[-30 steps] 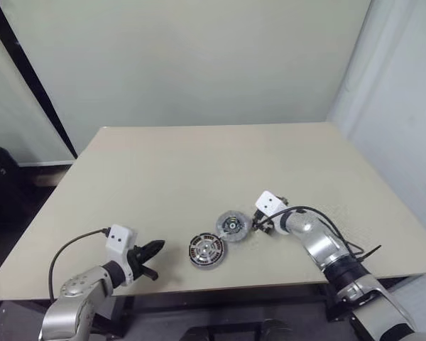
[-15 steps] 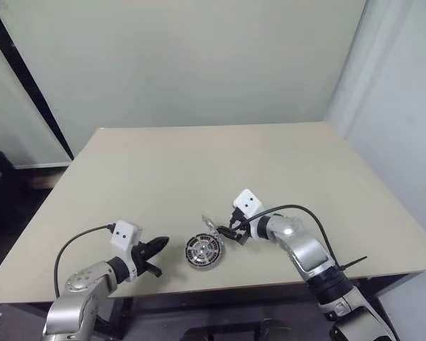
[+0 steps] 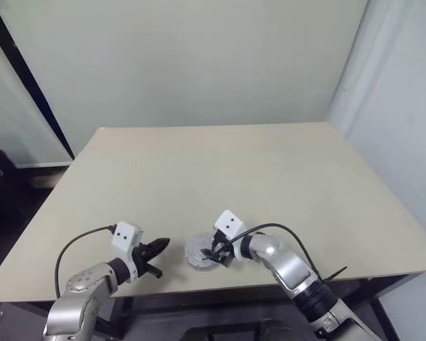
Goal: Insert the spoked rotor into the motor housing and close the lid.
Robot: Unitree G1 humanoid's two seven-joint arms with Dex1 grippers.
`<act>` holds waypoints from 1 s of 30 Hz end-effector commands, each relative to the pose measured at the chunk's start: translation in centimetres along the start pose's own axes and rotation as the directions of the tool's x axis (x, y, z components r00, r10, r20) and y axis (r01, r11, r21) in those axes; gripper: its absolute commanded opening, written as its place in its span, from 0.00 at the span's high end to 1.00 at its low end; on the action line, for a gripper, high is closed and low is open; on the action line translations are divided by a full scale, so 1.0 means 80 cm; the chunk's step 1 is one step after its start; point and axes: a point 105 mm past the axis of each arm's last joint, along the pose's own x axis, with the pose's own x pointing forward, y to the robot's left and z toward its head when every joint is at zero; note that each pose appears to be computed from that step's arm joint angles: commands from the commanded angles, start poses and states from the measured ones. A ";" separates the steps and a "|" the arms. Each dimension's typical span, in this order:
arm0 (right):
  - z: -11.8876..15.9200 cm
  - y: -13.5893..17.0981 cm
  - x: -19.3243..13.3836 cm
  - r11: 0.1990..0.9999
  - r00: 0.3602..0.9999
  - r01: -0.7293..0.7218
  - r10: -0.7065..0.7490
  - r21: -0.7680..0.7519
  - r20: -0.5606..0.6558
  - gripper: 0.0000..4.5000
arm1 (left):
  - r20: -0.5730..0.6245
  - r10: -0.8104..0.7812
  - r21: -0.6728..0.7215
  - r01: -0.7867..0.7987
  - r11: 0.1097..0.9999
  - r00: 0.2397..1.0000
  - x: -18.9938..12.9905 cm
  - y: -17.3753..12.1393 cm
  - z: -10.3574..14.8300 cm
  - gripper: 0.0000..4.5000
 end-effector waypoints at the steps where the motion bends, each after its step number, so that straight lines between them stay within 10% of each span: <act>1: 0.019 -0.011 -0.004 0.999 0.997 0.004 0.000 -0.047 0.074 0.00 | 0.037 -0.022 0.043 0.020 0.999 0.999 0.000 -0.007 0.016 1.00; 15: 0.027 -0.010 -0.027 0.885 0.907 -0.403 0.421 -0.233 0.031 0.00 | 0.012 -0.090 0.057 0.089 0.994 0.996 0.006 -0.014 0.018 1.00; 30: 0.017 -0.010 0.005 0.857 0.884 -0.454 0.467 -0.242 -0.007 0.00 | -0.052 -0.157 0.028 0.158 0.987 0.986 -0.004 -0.025 0.000 1.00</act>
